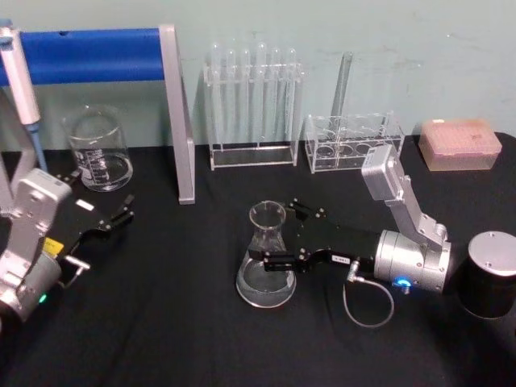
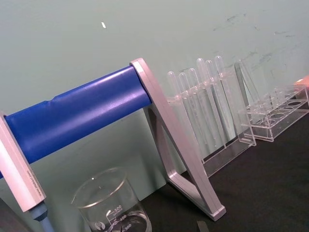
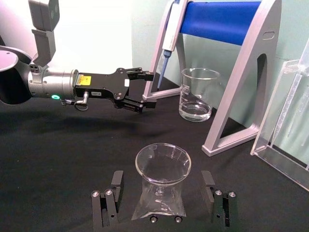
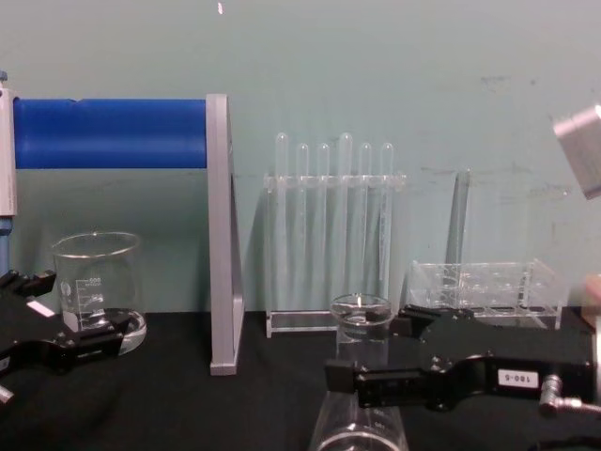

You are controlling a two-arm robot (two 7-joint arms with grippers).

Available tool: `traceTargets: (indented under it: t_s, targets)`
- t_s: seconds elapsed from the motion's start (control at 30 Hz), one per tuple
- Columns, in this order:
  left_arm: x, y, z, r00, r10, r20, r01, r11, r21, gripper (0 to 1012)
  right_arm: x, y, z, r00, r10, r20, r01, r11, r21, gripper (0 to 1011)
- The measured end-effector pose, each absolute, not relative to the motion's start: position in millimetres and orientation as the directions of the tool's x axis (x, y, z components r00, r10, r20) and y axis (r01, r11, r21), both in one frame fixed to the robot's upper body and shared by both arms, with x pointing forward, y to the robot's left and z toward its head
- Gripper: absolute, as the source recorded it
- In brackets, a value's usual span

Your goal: Grasp the erlenmeyer flask with one hand, shake it three times, then place it back.

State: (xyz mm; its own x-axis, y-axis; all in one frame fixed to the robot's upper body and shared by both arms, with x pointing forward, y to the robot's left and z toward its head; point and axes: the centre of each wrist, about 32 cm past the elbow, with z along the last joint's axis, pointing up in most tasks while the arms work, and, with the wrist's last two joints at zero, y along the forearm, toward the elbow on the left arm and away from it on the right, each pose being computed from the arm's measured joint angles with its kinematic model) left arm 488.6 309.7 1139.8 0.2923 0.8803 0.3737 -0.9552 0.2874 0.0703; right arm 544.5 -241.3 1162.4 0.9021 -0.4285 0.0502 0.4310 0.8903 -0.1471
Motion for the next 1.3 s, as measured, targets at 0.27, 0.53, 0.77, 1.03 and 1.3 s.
traceTargets:
  t_s: [0.27,0.53,0.77,1.03,1.3]
  targets:
    - [489,310,1140,0.292,0.88,0.374,-0.955,0.287,0.07,1001,544,-242,1163,0.901,-0.43,0.053,0.433,0.889,-0.149,1003]
    - [489,310,1140,0.292,0.88,0.374,-0.955,0.287,0.07,1001,538,-245,1165,0.903,-0.425,0.063,0.429,0.888,-0.165,1003]
    - [489,310,1140,0.292,0.88,0.374,-0.955,0.287,0.07,1001,528,-255,1166,0.9,-0.429,0.076,0.436,0.883,-0.174,1003]
    - [489,310,1140,0.292,0.88,0.374,-0.955,0.287,0.07,1001,509,-273,1168,0.87,-0.483,0.097,0.492,0.852,-0.179,1003]
    - [489,310,1140,0.292,0.88,0.374,-0.955,0.287,0.07,1001,492,-289,1172,0.774,-0.623,0.109,0.633,0.762,-0.137,1003]
